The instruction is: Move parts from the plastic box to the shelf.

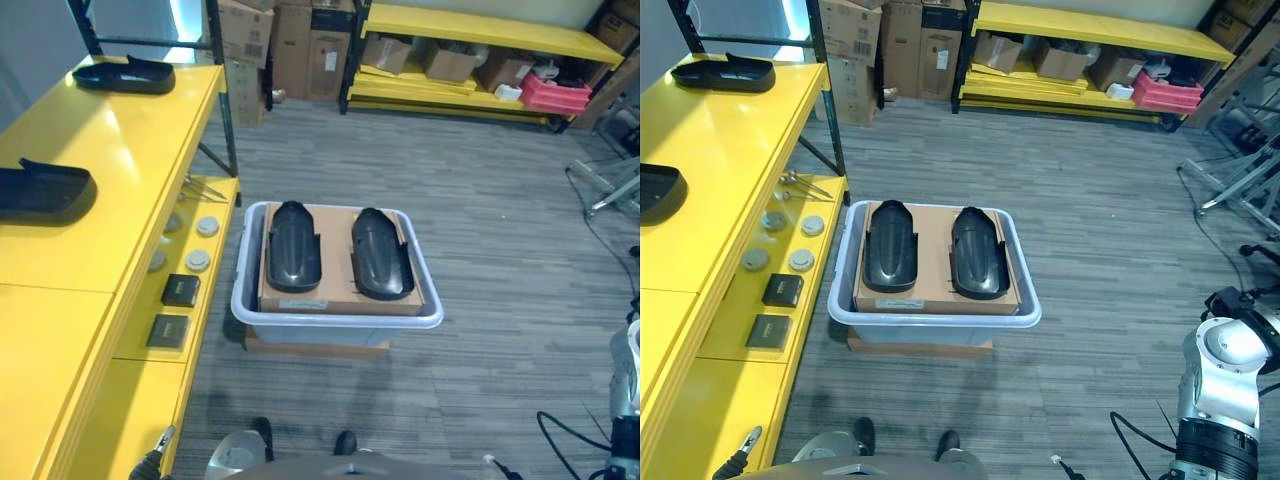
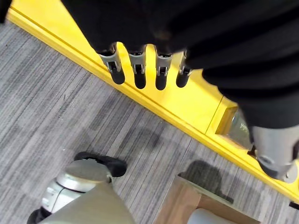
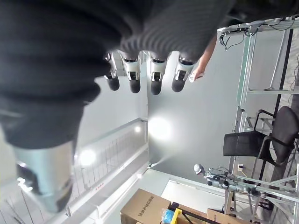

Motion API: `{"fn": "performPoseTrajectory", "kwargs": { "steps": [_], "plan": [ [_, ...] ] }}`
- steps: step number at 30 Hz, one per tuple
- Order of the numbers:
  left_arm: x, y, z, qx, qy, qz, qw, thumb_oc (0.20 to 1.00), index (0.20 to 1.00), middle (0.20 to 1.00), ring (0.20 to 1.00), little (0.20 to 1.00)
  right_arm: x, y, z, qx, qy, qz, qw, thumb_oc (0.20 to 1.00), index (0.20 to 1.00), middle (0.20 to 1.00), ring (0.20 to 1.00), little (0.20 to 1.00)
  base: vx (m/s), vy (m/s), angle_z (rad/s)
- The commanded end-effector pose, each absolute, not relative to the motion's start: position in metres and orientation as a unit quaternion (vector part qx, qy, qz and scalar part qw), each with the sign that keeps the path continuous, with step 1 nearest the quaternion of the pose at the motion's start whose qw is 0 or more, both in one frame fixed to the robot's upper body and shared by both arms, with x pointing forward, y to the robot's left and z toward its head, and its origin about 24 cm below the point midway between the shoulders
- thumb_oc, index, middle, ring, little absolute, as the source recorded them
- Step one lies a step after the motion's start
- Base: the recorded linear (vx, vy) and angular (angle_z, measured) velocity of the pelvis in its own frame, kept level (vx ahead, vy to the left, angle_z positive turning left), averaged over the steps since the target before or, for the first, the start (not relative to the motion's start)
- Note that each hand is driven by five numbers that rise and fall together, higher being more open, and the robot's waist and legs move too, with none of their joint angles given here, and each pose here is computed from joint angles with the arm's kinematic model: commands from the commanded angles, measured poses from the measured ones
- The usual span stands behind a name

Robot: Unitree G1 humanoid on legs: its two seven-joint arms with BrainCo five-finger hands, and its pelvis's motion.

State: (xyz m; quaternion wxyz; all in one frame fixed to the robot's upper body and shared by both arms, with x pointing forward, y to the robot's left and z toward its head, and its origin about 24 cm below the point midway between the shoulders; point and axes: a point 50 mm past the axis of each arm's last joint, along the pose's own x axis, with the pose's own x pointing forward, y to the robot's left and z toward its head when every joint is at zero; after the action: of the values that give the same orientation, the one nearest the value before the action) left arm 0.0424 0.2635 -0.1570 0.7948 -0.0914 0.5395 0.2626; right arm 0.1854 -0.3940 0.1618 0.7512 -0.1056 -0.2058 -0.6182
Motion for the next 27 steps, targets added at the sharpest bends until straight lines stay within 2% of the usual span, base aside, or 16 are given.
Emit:
{"fn": "performPoseTrajectory", "kwargs": {
  "steps": [1,5,8,10,15,27],
  "plan": [
    [0.057,0.263,-0.155,-0.064,0.528,0.229,0.815,1.0,1.0,1.0,1.0,1.0,0.209,-0.397,0.181,-0.174,-0.176,-0.561,0.79,1.0,1.0,1.0,1.0,1.0,0.06,0.002,0.05],
    [0.059,0.263,-0.154,-0.057,0.527,0.215,0.82,1.0,1.0,1.0,1.0,1.0,0.22,-0.4,0.168,-0.163,-0.118,-0.553,0.808,1.0,1.0,1.0,1.0,1.0,-0.01,0.001,0.1],
    [0.083,0.264,-0.149,-0.054,0.502,0.174,0.845,1.0,1.0,1.0,1.0,1.0,0.24,-0.414,0.139,-0.175,-0.036,-0.556,0.812,1.0,1.0,1.0,1.0,1.0,-0.21,-0.006,0.26],
    [0.106,0.265,-0.143,-0.055,0.478,0.153,0.863,1.0,1.0,1.0,1.0,1.0,0.253,-0.422,0.146,-0.184,-0.04,-0.557,0.809,1.0,1.0,1.0,1.0,1.0,-0.31,0.0,0.5],
    [0.124,0.266,-0.136,-0.055,0.456,0.135,0.878,1.0,1.0,1.0,1.0,1.0,0.271,-0.419,0.165,-0.182,-0.06,-0.557,0.808,1.0,1.0,1.0,1.0,1.0,-0.16,0.007,0.16],
    [0.125,0.271,-0.132,-0.069,0.44,0.126,0.887,1.0,1.0,1.0,1.0,1.0,0.278,-0.43,0.19,-0.183,-0.057,-0.555,0.81,1.0,1.0,1.0,1.0,1.0,-0.04,0.035,0.08]
  ]
}}
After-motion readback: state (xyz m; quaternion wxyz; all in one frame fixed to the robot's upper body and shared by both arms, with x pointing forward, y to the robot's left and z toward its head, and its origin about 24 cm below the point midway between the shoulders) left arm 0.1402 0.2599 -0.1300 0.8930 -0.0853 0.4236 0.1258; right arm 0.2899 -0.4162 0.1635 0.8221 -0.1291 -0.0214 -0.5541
